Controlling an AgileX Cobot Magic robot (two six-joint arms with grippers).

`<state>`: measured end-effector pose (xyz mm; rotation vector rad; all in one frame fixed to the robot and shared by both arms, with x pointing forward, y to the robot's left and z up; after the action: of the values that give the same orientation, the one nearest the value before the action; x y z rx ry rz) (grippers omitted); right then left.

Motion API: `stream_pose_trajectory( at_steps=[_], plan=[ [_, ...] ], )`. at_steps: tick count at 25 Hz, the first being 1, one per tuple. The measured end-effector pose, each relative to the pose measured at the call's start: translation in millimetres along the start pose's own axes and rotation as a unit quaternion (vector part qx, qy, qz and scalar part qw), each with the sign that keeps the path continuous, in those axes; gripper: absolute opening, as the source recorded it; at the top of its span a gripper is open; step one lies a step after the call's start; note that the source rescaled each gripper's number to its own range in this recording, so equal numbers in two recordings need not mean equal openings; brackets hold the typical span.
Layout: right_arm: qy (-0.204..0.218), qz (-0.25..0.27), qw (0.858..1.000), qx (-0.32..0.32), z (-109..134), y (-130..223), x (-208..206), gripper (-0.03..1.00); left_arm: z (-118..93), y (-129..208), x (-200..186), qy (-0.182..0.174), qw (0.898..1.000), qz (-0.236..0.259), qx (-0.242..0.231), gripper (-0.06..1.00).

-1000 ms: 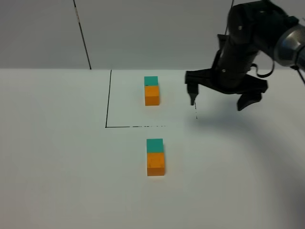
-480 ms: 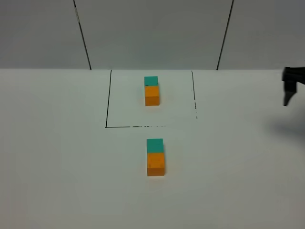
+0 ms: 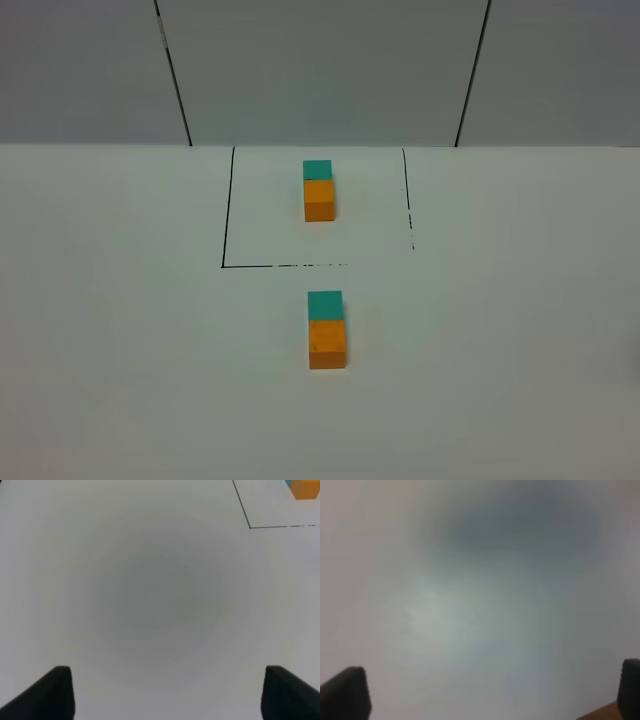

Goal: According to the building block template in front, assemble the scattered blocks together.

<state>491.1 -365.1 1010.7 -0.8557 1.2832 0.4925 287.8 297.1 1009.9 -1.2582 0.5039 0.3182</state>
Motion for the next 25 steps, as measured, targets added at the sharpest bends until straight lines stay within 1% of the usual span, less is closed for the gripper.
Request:
stream_pose_trajectory(
  at_steps=[5, 10, 12, 16, 21, 23, 25],
  plan=[
    [-0.020, -0.056, 0.998, -0.025, -18, 44, -28, 1.00, 0, 0, 0, 0.000, 1.000, 0.000, 0.000, 0.70],
    [-0.063, -0.121, 0.989, -0.055, -32, 87, -44, 1.00, 0, 0, 0, 0.000, 1.000, 0.000, 0.000, 0.70],
    [-0.088, -0.153, 0.982, -0.063, -39, 103, -47, 1.00, 0, 0, 0, 0.000, 1.000, 0.000, 0.000, 0.70],
    [-0.127, -0.207, 0.968, -0.061, -48, 122, -46, 1.00, 0, 0, 0, 0.000, 1.000, 0.000, 0.000, 0.70],
    [-0.167, -0.238, 0.955, -0.060, -54, 142, -44, 1.00, 0, 0, 0, 0.000, 1.000, 0.000, 0.000, 0.70],
    [-0.190, -0.258, 0.944, -0.080, -53, 148, -51, 1.00, 0, 0, 0, 0.000, 1.000, 0.000, 0.000, 0.70],
    [-0.201, -0.269, 0.936, -0.104, -53, 154, -55, 1.00, 0, 0, 0, 0.000, 1.000, 0.000, 0.000, 0.70]
  ],
)
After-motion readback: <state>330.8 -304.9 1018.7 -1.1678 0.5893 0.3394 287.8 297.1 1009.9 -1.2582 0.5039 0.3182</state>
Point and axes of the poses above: a point on each arm's last joint axis where the gripper is mounted, x pointing out along that axis toward the gripper, z along the wrist's bending axis when the last joint is at zero, y = z × x, the point moved 7 cm from there along x, pointing out along that axis toward the gripper, and after that the axes turned 14 degrees about x, right-handed, at the moved point
